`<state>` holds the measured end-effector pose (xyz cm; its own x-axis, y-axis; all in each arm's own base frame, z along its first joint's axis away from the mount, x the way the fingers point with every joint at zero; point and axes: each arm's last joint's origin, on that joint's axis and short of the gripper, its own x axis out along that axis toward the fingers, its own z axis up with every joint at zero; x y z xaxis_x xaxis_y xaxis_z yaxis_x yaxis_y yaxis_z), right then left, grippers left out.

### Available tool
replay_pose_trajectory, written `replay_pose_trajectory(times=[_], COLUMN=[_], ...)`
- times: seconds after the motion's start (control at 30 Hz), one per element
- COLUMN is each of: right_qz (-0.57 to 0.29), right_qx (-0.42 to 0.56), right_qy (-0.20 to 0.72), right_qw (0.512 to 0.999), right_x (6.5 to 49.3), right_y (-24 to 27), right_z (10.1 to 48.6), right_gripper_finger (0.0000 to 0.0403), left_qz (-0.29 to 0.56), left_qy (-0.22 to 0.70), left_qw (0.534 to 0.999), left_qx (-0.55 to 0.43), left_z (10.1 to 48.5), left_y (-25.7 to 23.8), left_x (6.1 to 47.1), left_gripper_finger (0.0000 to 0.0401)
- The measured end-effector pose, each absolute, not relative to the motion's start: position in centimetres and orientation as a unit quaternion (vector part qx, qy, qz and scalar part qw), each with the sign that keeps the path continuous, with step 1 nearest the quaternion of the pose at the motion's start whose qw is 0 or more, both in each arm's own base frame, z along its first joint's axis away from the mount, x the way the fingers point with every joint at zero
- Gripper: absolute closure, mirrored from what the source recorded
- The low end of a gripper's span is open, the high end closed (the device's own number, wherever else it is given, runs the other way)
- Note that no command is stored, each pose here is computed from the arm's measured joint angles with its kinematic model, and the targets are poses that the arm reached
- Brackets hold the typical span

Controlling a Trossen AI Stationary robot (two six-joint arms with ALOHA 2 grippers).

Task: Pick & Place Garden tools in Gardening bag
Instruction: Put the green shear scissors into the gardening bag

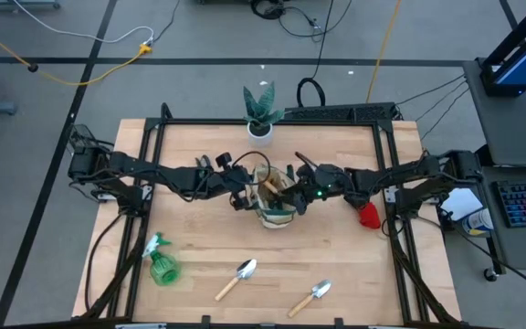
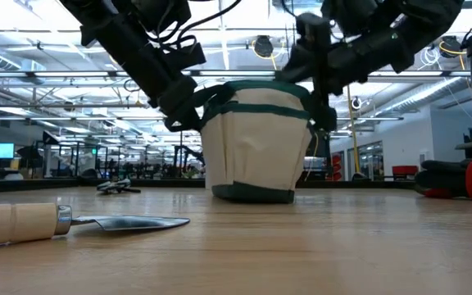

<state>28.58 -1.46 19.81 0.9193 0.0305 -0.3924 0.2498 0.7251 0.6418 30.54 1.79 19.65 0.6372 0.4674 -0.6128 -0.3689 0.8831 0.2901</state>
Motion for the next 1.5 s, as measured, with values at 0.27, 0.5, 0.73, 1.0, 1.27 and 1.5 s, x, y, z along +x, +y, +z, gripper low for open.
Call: replay_pose_trajectory(times=[0.27, 0.5, 0.73, 1.0, 1.27, 1.5], right_qz=[-0.027, -0.013, -0.013, -0.022, -0.030, -0.029], right_qx=[0.321, 0.282, 0.285, 0.285, 0.288, 0.287], right_qy=[0.155, 0.129, 0.133, 0.164, 0.191, 0.188], right_qw=[0.934, 0.951, 0.949, 0.944, 0.938, 0.939], right_x=[27.6, 26.9, 26.8, 26.6, 26.4, 26.4], right_y=[-1.3, -1.3, -1.2, -1.2, -1.2, -1.2], right_z=[22.2, 23.7, 23.7, 23.1, 22.5, 22.6], right_gripper_finger=[0.0211, 0.0212, 0.0216, 0.0216, 0.0218, 0.0218], left_qz=[0.231, 0.227, 0.236, 0.227, 0.209, 0.203], left_qy=[0.360, 0.362, 0.374, 0.404, 0.441, 0.450], left_qw=[0.901, 0.900, 0.892, 0.881, 0.869, 0.865], left_qx=[0.076, 0.085, 0.090, 0.094, 0.078, 0.084], left_z=[19.6, 19.6, 19.7, 20.1, 19.6, 19.5], left_y=[1.8, 1.8, 1.8, 1.8, 1.7, 1.7], left_x=[30.5, 30.5, 30.1, 29.0, 28.4, 28.3], left_gripper_finger=[0.0359, 0.0359, 0.0359, 0.0359, 0.0358, 0.0351])
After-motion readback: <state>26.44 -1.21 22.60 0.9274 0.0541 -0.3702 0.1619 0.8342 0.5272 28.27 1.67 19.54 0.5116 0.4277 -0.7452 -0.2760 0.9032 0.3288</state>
